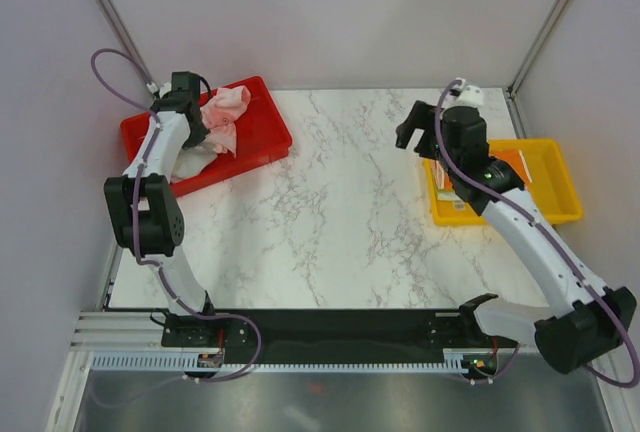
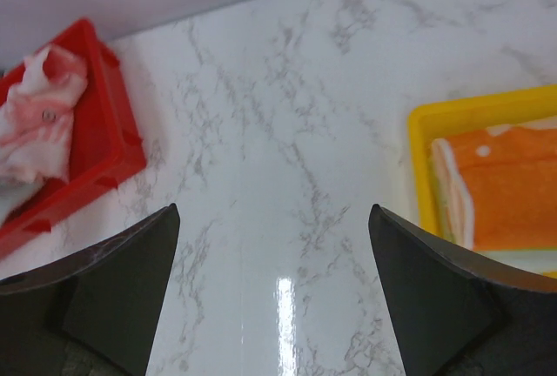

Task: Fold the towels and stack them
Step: Grab crumpled towel, then move the towel to the center of the board

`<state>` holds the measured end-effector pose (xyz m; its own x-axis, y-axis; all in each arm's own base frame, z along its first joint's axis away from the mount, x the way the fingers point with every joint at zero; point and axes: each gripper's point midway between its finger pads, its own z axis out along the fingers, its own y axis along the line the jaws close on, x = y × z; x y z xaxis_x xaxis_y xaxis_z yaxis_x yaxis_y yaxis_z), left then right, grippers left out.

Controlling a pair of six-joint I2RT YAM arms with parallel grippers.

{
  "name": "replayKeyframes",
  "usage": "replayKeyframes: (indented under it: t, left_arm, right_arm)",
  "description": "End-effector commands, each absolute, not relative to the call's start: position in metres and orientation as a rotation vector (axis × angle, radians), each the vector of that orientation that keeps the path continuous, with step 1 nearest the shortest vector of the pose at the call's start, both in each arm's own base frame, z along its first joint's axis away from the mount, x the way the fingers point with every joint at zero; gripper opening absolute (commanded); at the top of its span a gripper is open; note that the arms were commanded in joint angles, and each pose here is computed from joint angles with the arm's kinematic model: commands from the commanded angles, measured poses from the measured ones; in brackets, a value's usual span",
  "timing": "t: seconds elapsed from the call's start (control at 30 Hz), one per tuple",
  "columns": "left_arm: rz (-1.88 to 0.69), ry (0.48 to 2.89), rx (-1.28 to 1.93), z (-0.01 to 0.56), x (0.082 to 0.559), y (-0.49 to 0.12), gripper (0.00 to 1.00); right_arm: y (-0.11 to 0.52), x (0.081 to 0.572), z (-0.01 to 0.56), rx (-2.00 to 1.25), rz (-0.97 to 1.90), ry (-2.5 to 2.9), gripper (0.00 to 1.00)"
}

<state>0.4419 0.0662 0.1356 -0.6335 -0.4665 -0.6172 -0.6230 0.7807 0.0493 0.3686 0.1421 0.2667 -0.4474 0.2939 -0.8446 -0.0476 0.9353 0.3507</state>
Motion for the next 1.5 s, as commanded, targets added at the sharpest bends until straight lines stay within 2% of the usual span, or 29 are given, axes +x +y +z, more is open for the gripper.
replayKeyframes:
  t: [0.0,0.07,0.13,0.37,0.47,0.57,0.63,0.67,0.8,0.83,0.9,0.93,1.0,1.03,1.1,1.13,1.17,1.47]
  left_arm:
    - [0.228,2.158,-0.763,0.228,0.458,0.064,0.02]
    - [0.137,2.120,-0.699,0.259,0.462,0.052,0.02]
    - [0.084,2.049,-0.643,0.299,0.460,0.042,0.02]
    - [-0.191,1.844,-0.414,0.419,0.429,-0.011,0.02]
    - [-0.500,1.775,-0.236,0.466,0.403,-0.062,0.02]
    - [-0.726,1.735,-0.111,0.489,0.378,-0.105,0.02]
    - [-0.882,1.767,-0.007,0.483,0.358,-0.139,0.02]
    - [-0.972,1.753,0.079,0.489,0.338,-0.166,0.02]
    - [-1.136,1.836,0.167,0.452,0.292,-0.215,0.02]
    - [-1.177,1.952,0.161,0.406,0.280,-0.233,0.02]
    - [-1.193,1.964,0.138,0.380,0.258,-0.239,0.02]
    - [-1.214,2.110,0.102,0.319,0.241,-0.249,0.03]
    - [-1.233,2.146,0.073,0.280,0.226,-0.255,0.02]
    - [-1.265,2.236,0.040,0.238,0.201,-0.258,0.02]
    - [-1.309,2.243,0.040,0.214,0.184,-0.264,0.02]
    - [-1.320,2.305,0.098,0.189,0.158,-0.267,0.02]
    - [-1.295,2.309,0.020,0.182,0.158,-0.267,0.02]
    - [-1.349,2.355,0.159,0.166,0.108,-0.316,0.02]
  right_arm:
    - [0.060,0.354,0.371,0.561,0.194,1.622,0.98]
    - [0.029,0.342,0.390,0.658,0.057,1.551,0.98]
    - [0.022,0.335,0.400,0.669,0.037,1.538,0.98]
    - [0.076,0.325,0.370,0.421,0.299,1.692,0.98]
    - [0.101,0.331,0.356,0.283,0.370,1.755,0.98]
    - [0.116,0.329,0.347,0.221,0.424,1.816,0.97]
    - [0.121,0.326,0.346,0.198,0.452,1.829,0.98]
    - [0.122,0.323,0.348,0.191,0.460,1.824,0.98]
    - [0.126,0.313,0.335,0.131,0.476,1.864,0.98]
    - [0.128,0.310,0.328,0.121,0.486,1.885,0.98]
    - [0.130,0.301,0.303,0.105,0.496,1.949,0.98]
    - [0.134,0.294,0.298,0.081,0.527,1.963,0.97]
    - [0.133,0.286,0.267,0.071,0.512,2.038,0.97]
    - [0.131,0.283,0.257,0.071,0.502,2.060,0.97]
    - [0.129,0.279,0.232,0.072,0.477,2.114,0.97]
    - [0.129,0.279,0.222,0.076,0.472,2.141,0.97]
    - [0.131,0.277,0.214,0.069,0.481,2.165,0.96]
    - [0.145,0.286,0.207,0.061,0.525,2.214,0.95]
